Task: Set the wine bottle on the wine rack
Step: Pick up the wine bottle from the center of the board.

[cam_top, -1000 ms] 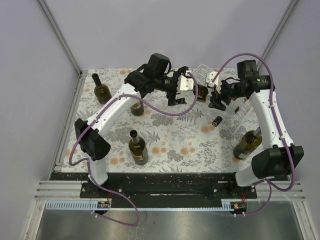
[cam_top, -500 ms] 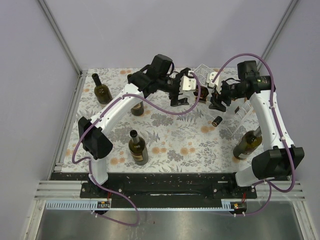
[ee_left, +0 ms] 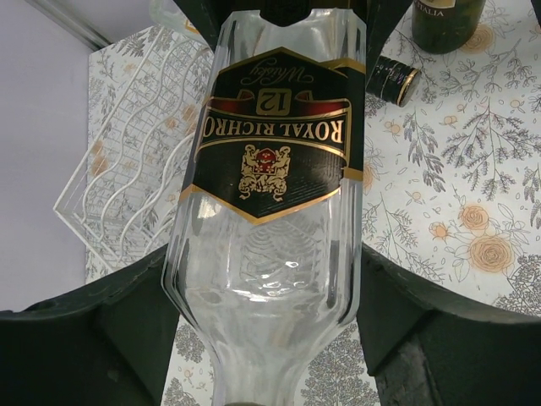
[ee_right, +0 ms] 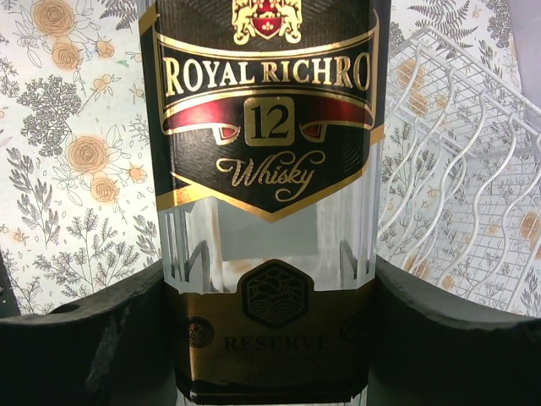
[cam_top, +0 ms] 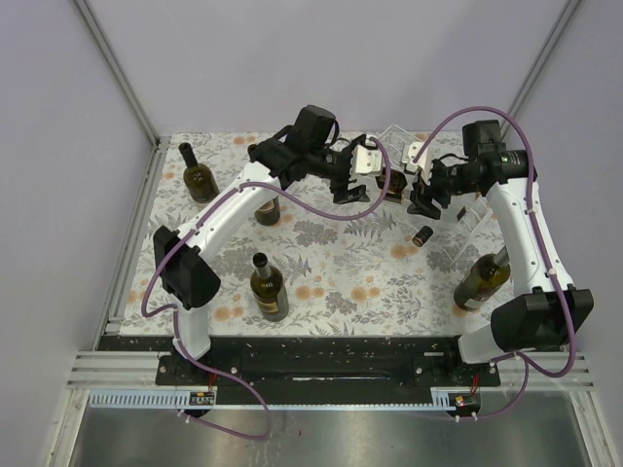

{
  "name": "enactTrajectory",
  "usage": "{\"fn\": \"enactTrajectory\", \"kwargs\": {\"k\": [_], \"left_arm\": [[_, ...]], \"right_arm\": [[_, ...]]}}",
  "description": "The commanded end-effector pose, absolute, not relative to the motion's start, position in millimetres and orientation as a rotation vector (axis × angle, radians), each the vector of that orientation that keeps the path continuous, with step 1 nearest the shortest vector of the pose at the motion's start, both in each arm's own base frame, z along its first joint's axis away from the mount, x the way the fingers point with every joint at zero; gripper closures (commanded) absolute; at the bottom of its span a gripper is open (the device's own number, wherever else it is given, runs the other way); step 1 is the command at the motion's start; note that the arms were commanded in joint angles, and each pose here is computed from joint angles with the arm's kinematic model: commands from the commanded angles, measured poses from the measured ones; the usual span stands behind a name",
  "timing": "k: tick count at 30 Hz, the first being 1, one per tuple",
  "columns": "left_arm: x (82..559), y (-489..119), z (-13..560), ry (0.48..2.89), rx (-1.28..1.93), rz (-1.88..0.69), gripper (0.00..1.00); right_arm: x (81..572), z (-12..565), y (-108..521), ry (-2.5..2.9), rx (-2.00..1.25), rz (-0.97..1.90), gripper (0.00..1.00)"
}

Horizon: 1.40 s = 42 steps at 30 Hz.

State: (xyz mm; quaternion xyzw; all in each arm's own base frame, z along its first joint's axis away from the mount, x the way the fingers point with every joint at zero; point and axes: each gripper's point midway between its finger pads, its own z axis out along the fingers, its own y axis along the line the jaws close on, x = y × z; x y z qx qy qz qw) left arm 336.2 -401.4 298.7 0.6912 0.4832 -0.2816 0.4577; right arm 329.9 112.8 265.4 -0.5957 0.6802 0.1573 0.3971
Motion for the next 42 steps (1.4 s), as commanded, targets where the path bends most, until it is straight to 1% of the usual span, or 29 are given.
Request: {"fn": "enactTrajectory", "kwargs": {"k": [1,4,6,7,10,12,18,20,21,22,24,25,28,30,33,35,36,38,40,42], "left_arm": [[324.9,-411.0,295.5,1.185,1.715,-0.761,1.00],[331.4,-414.0,301.9,1.275,1.642,-0.801,1.00],[336.1,-413.9,309.6,1.314,1.593,-0.842,1.00],[336.5,-414.2,313.1,1.322,1.578,-0.858,1.00],[335.8,-413.1,323.8,1.313,1.548,-0.866,1.00],[333.2,-411.0,331.2,1.296,1.533,-0.861,1.00],[327.2,-406.1,337.3,1.271,1.530,-0.857,1.00],[325.6,-402.6,334.5,1.250,1.559,-0.835,1.00],[324.2,-401.3,333.0,1.235,1.577,-0.820,1.00],[323.6,-399.6,331.8,1.218,1.594,-0.803,1.00],[320.0,-395.5,326.7,1.179,1.645,-0.764,1.00],[319.2,-393.2,322.6,1.161,1.674,-0.738,1.00],[314.2,-388.5,312.9,1.115,1.751,-0.677,1.00],[310.9,-388.0,310.7,1.087,1.790,-0.640,0.99],[310.2,-388.3,306.3,1.054,1.829,-0.601,0.73],[311.1,-390.6,306.8,1.044,1.835,-0.587,0.60],[312.4,-391.4,306.1,1.045,1.836,-0.585,0.57],[313.2,-393.0,304.7,1.038,1.843,-0.578,0.46],[315.2,-393.8,301.3,1.030,1.857,-0.558,0.39],[317.2,-395.2,300.0,1.015,1.866,-0.544,0.35]], "right_arm": [[347.8,328.5,128.4,1.520,-1.392,0.346,0.90],[350.1,330.4,127.7,1.526,-1.377,0.339,0.70],[351.1,330.7,128.0,1.526,-1.367,0.339,0.60],[351.7,330.7,127.7,1.528,-1.362,0.337,0.57],[352.8,332.3,127.4,1.527,-1.355,0.332,0.53],[353.4,331.9,126.9,1.533,-1.350,0.330,0.48],[356.4,331.2,123.6,1.544,-1.349,0.304,0.45],[355.2,329.7,123.3,1.539,-1.371,0.300,0.56],[354.0,328.7,123.8,1.535,-1.385,0.306,0.59],[352.9,327.9,123.4,1.531,-1.400,0.305,0.64],[350.3,324.7,125.5,1.520,-1.431,0.322,0.75],[348.4,323.7,126.3,1.513,-1.446,0.329,0.83],[347.2,325.2,128.6,1.504,-1.454,0.349,0.94],[345.9,326.8,130.4,1.490,-1.457,0.358,0.97],[342.1,331.9,134.8,1.458,-1.457,0.381,1.00],[340.2,334.0,137.0,1.450,-1.452,0.398,1.00],[339.6,335.0,137.4,1.452,-1.448,0.404,1.00],[336.4,334.2,138.1,1.449,-1.455,0.415,1.00],[333.0,333.8,138.0,1.447,-1.462,0.416,1.00],[330.6,331.7,138.1,1.449,-1.468,0.423,1.00]]}}
